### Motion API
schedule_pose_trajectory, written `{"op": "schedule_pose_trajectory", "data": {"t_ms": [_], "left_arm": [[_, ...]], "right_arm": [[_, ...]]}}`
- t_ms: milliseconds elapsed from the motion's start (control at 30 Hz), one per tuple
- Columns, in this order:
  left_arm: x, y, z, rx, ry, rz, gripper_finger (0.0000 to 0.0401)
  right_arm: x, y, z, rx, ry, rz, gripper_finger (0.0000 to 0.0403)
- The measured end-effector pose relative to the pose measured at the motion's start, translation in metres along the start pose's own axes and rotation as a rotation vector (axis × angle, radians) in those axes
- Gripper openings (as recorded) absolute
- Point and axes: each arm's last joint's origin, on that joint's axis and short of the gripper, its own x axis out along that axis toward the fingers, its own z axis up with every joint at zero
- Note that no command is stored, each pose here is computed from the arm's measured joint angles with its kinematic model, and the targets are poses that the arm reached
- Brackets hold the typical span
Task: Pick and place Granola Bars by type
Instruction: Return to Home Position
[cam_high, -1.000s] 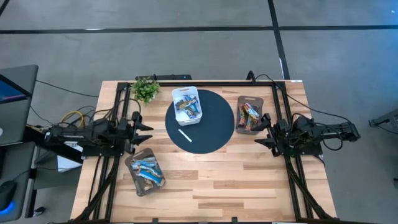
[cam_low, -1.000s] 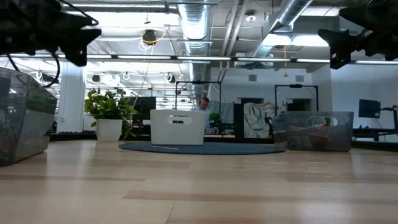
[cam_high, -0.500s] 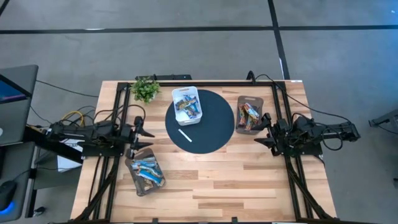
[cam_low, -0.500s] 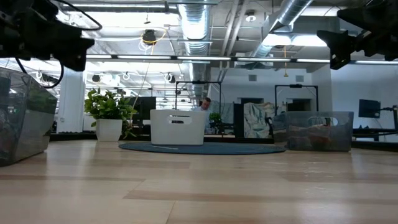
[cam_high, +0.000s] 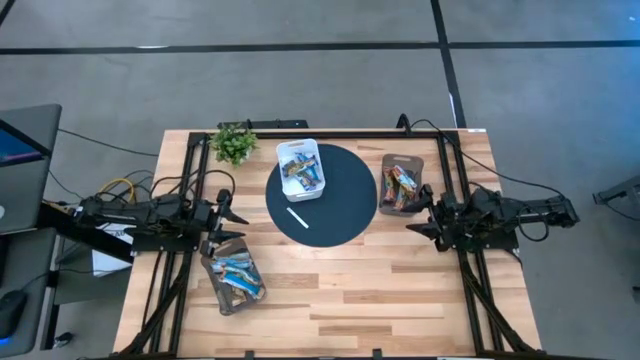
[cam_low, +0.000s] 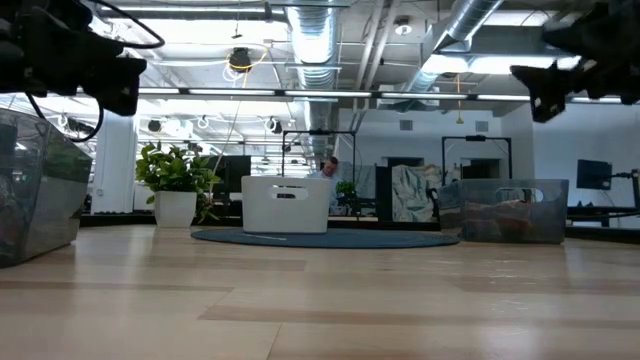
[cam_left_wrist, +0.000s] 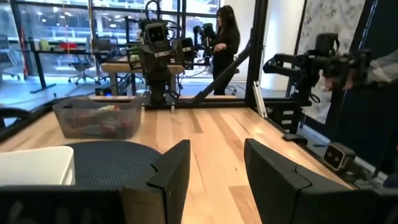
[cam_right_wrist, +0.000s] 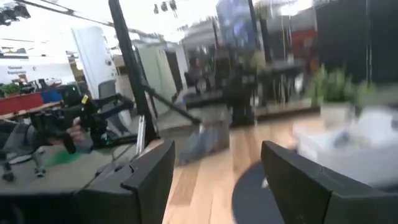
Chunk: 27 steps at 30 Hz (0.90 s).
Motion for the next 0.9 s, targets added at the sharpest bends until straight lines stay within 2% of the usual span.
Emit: {"op": "schedule_pose_trajectory", "data": {"t_ms": [100, 233, 367, 500, 900], "left_arm": [[0.0000, 0.0000, 0.0000, -0.034, 0.000, -0.001, 0.0146], [0.0000, 0.0005, -0.0004, -0.047, 0.003, 0.019, 0.0146], [0.0000, 0.0020, -0.0012, -0.021, 0.010, 0.070, 0.0146], [0.0000, 0.0021, -0.0014, -0.057, 0.010, 0.073, 0.0146], [-0.0001, 0.0035, -0.0011, -0.029, 0.005, 0.122, 0.0146]], "right_arm": [[-0.0004, -0.0013, -0.0087, 0.072, 0.090, -0.016, 0.0235], [0.0004, -0.0016, -0.0101, 0.083, 0.113, -0.022, 0.0235], [0.0003, -0.0015, -0.0102, 0.083, 0.115, -0.022, 0.0235], [0.0003, -0.0015, -0.0101, 0.083, 0.115, -0.022, 0.0235], [0.0002, -0.0029, -0.0098, 0.082, 0.113, -0.037, 0.0235]]}}
